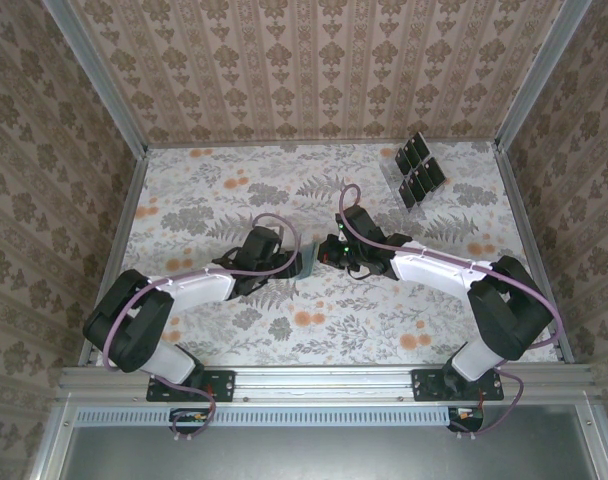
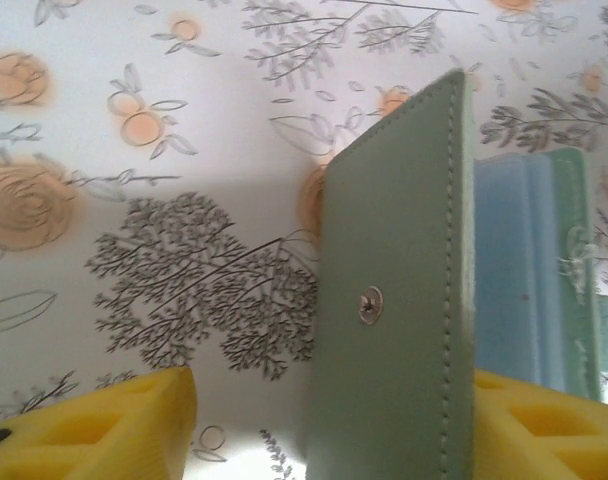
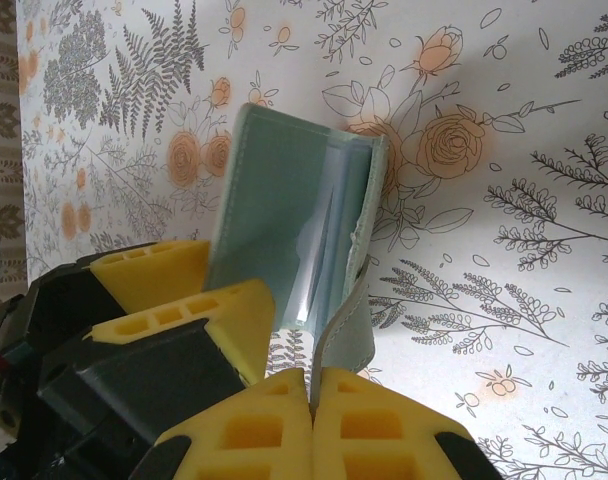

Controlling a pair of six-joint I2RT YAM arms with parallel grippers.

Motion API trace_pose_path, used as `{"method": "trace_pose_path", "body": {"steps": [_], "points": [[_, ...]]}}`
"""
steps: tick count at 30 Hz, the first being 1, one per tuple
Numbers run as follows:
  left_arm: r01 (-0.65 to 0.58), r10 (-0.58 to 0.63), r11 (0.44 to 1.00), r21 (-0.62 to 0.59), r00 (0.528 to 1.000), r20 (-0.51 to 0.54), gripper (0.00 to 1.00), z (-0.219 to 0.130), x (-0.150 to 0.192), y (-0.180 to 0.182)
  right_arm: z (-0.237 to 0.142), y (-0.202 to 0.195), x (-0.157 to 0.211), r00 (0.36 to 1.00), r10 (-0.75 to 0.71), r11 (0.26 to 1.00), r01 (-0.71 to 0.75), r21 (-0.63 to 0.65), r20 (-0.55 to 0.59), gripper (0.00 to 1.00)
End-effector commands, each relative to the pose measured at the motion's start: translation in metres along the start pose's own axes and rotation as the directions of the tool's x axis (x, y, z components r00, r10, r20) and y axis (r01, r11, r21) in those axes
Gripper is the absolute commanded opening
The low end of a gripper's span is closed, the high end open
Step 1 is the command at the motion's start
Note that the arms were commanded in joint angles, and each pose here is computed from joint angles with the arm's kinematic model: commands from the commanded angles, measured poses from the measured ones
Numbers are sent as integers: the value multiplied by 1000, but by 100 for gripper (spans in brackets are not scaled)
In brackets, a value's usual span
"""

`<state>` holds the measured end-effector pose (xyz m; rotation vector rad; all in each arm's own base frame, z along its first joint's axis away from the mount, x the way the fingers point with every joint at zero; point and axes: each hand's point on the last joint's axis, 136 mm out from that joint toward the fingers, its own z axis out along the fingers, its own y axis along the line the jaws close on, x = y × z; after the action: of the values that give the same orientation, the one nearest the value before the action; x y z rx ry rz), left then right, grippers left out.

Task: Put the credit cards into the card holder
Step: Open the card holder at the center of the table.

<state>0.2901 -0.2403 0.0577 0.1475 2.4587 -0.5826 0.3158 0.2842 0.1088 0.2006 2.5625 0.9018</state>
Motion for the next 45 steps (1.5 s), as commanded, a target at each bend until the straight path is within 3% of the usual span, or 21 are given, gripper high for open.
{"method": "trace_pose_path", "body": {"steps": [1, 7, 10, 16, 23, 26, 30, 33, 39, 45], "points": [[17, -16, 998, -59, 1000, 7, 53, -1, -2, 12, -4, -6, 3, 1000, -6, 1000, 6, 13, 3, 0], [25, -25, 999, -47, 1000, 8, 13, -6, 5, 16, 9, -29, 15, 999, 1, 998, 1, 59, -32, 0], [49, -49, 998, -41, 999, 8, 1, -13, 11, 19, 15, -40, 22, 999, 4, 997, 0, 81, -48, 0], [167, -167, 985, -31, 986, 18, 0, -26, 36, 31, 23, -58, 32, 998, 4, 992, 5, 129, -69, 0], [180, -180, 981, -71, 984, 11, 0, -27, 55, 46, 25, -75, 39, 997, 11, 983, 3, 182, -79, 0], [178, -178, 981, -72, 984, 2, 0, -25, 58, 47, 22, -77, 39, 997, 10, 981, 4, 195, -75, 14], [181, -181, 982, -52, 983, -2, 0, -25, 59, 41, 10, -65, 34, 999, -15, 982, 24, 187, -50, 29], [190, -190, 981, -36, 982, 1, 1, -26, 58, 34, -3, -47, 32, 997, -65, 980, 70, 184, -33, 34], [228, -228, 973, -25, 974, 14, 1, -30, 61, 27, -5, -12, 37, 991, -127, 981, 132, 144, -43, 35], [243, -241, 967, -82, 970, 37, 3, -35, 66, 31, 23, -4, 48, 989, -114, 985, 124, 118, -91, 32]]}}
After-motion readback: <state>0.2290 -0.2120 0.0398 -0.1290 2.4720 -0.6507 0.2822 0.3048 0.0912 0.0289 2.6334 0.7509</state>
